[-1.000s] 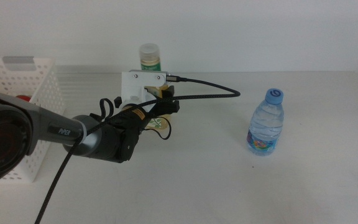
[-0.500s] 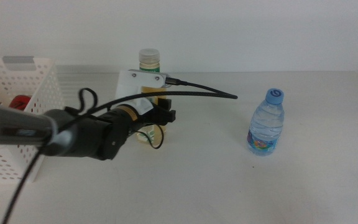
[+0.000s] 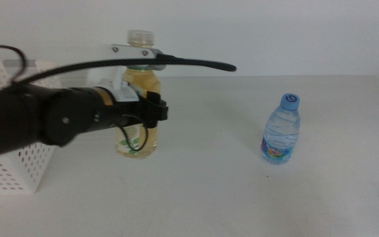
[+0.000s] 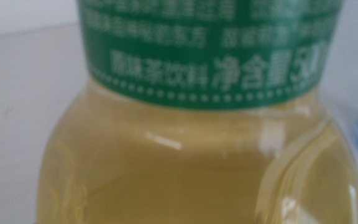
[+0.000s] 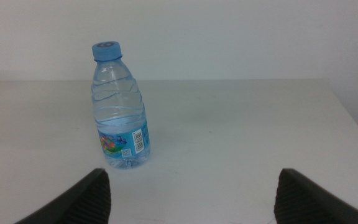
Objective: Use arms to grab the bottles and put them into the dustbin to the left of the table.
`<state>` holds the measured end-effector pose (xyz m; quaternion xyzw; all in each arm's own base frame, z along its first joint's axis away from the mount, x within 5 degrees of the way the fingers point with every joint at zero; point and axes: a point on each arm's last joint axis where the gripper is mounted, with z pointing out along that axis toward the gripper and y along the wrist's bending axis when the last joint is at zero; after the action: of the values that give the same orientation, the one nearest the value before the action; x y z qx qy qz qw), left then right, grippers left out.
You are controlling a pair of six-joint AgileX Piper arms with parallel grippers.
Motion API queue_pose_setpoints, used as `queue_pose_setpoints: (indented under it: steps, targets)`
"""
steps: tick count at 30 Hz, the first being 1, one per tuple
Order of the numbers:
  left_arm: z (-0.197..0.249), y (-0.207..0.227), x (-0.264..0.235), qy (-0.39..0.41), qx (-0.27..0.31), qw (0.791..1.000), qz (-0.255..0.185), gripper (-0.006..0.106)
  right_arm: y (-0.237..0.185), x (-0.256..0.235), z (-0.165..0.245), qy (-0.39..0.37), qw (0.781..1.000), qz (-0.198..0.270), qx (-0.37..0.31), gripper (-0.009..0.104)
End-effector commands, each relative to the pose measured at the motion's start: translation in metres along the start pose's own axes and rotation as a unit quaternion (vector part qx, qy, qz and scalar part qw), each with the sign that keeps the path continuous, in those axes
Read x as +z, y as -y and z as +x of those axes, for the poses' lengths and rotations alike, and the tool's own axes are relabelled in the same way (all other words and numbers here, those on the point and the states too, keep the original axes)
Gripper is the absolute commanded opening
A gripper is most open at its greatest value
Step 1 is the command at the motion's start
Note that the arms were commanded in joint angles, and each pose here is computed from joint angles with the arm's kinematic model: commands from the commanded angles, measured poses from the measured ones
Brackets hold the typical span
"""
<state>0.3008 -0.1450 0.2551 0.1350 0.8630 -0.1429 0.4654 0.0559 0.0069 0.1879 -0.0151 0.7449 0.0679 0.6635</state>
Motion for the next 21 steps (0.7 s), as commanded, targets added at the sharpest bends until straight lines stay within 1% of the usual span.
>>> queue_pose_setpoints:
  steps: [1,4,6,8,11,14,21]
  targets:
    - [-0.037,-0.002,-0.036,0.074,-0.009,0.997,0.001,0.006,0.000,-0.003,-0.011,0.056,0.998,0.000,-0.010,0.072]
    - [-0.045,-0.015,-0.048,0.016,-0.022,0.999,-0.018,0.007,0.000,-0.003,-0.011,0.056,0.998,0.000,-0.010,0.072]
    - [-0.051,-0.026,-0.055,-0.039,-0.029,0.998,-0.035,0.008,0.000,-0.003,-0.011,0.056,0.998,0.000,-0.010,0.072]
    - [-0.058,-0.038,-0.063,-0.066,-0.031,0.996,-0.049,0.009,0.000,-0.003,-0.011,0.056,0.998,0.000,-0.010,0.072]
    - [-0.074,-0.056,-0.080,-0.093,-0.022,0.993,-0.067,0.009,0.000,-0.003,-0.011,0.056,0.998,0.000,-0.010,0.072]
    - [-0.091,-0.076,-0.097,-0.114,-0.013,0.991,-0.074,0.009,0.000,-0.003,-0.011,0.056,0.998,0.000,-0.010,0.072]
    - [-0.120,-0.143,-0.118,-0.172,-0.054,0.980,-0.084,0.009,0.000,-0.003,-0.011,0.056,0.998,0.000,-0.010,0.072]
